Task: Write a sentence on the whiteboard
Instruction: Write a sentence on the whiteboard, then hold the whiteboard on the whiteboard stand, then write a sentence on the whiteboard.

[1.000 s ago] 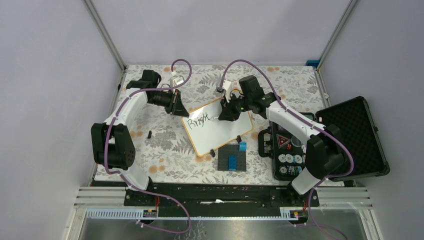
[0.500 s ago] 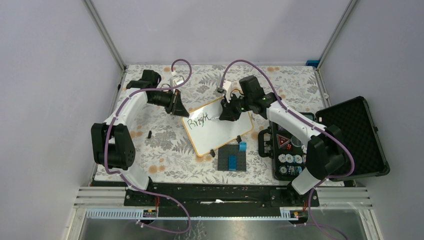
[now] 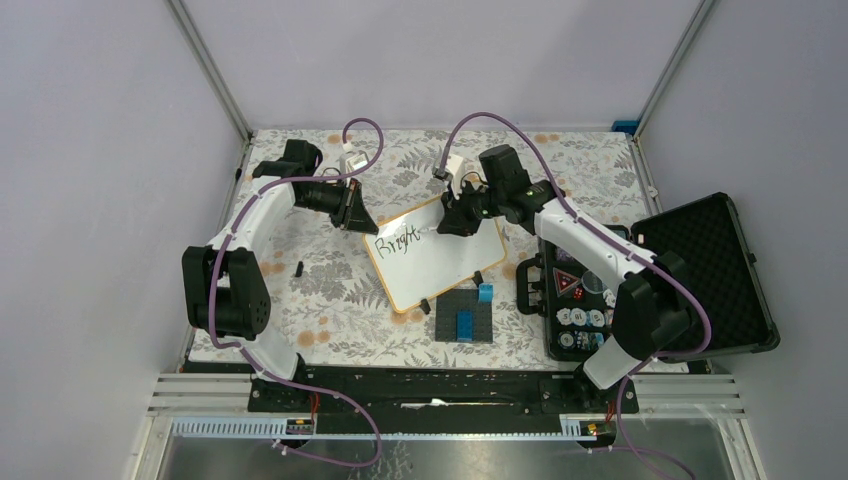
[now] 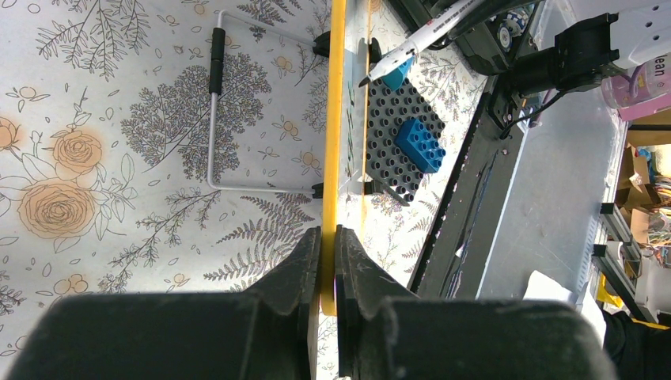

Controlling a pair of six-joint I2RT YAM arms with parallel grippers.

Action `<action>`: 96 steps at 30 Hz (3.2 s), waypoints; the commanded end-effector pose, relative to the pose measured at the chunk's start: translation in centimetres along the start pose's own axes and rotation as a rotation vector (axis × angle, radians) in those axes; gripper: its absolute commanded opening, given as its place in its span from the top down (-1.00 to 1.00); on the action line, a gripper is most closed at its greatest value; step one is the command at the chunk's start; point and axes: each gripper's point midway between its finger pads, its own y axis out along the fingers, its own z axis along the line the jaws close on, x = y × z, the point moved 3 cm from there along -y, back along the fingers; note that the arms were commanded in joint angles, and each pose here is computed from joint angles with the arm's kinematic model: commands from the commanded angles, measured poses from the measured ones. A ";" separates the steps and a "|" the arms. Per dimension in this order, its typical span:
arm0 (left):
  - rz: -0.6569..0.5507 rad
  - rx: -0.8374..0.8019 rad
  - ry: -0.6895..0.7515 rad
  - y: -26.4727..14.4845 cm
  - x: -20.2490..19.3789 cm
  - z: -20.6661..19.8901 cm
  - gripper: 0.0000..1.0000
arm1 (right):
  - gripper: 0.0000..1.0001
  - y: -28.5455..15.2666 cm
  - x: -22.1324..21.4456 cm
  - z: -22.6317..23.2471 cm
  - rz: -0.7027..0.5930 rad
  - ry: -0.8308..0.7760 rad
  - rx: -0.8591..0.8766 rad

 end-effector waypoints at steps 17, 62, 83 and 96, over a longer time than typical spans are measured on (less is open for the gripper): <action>0.030 0.032 0.071 0.0 -0.9 -0.8 0.03 | 1.00 -3.6 2.6 2.2 -0.079 -0.033 0.117; -0.013 0.093 0.117 -0.9 1.7 0.4 0.18 | 1.00 -3.1 2.7 0.1 -0.084 -0.021 0.033; -0.051 0.075 0.066 -1.0 1.1 1.1 0.60 | 1.00 -2.1 1.2 -0.3 -0.104 0.035 0.015; -0.047 0.078 0.069 -1.0 1.0 1.2 0.87 | 1.00 -2.6 0.7 -2.0 -0.093 0.060 -0.051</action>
